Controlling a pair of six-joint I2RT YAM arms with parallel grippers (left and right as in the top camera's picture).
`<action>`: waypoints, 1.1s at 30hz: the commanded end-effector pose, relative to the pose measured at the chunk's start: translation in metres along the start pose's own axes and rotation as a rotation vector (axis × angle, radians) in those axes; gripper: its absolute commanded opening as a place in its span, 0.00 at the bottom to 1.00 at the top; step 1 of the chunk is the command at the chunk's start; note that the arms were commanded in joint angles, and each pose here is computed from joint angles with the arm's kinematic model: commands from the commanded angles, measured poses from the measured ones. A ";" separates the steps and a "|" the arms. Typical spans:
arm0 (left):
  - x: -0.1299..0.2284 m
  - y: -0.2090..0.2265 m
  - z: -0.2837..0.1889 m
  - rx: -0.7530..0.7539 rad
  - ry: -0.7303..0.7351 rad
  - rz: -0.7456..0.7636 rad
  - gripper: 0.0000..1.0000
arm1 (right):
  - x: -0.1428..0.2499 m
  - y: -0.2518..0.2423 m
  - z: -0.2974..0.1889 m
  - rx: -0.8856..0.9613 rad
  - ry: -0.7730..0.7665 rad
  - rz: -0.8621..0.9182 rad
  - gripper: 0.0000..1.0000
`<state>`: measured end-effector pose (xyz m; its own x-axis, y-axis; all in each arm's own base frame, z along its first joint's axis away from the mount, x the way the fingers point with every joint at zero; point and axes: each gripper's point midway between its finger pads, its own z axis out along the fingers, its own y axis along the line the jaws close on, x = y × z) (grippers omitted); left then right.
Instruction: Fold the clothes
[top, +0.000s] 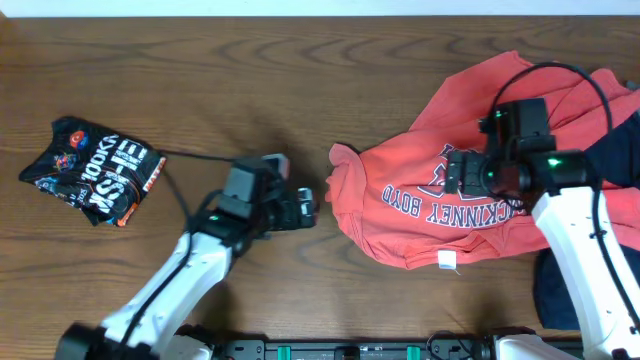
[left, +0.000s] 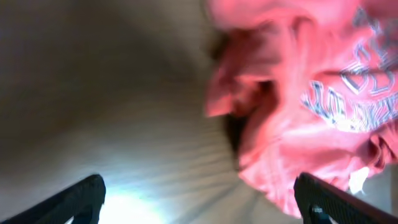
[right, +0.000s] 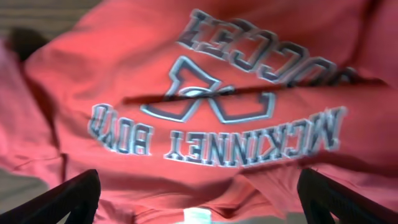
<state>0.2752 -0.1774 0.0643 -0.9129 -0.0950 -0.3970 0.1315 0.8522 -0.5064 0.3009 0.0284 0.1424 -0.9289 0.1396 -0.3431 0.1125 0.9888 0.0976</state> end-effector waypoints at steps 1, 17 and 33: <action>0.005 -0.022 0.023 0.053 0.021 0.066 0.98 | -0.001 -0.016 -0.003 0.040 -0.006 0.021 0.99; -0.008 -0.041 0.076 0.100 -0.082 0.216 0.06 | 0.001 -0.024 -0.003 0.051 0.005 0.043 0.99; -0.219 0.116 -0.094 -0.218 -0.679 -0.075 0.22 | 0.002 -0.027 -0.004 0.073 0.005 0.043 0.99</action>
<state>0.4397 -0.0374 0.1309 -0.5413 -0.3732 -0.7535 -0.0492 0.9086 -0.4147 0.2957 0.0054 0.1400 -0.9267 0.1885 -0.3250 0.1800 0.9821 0.0562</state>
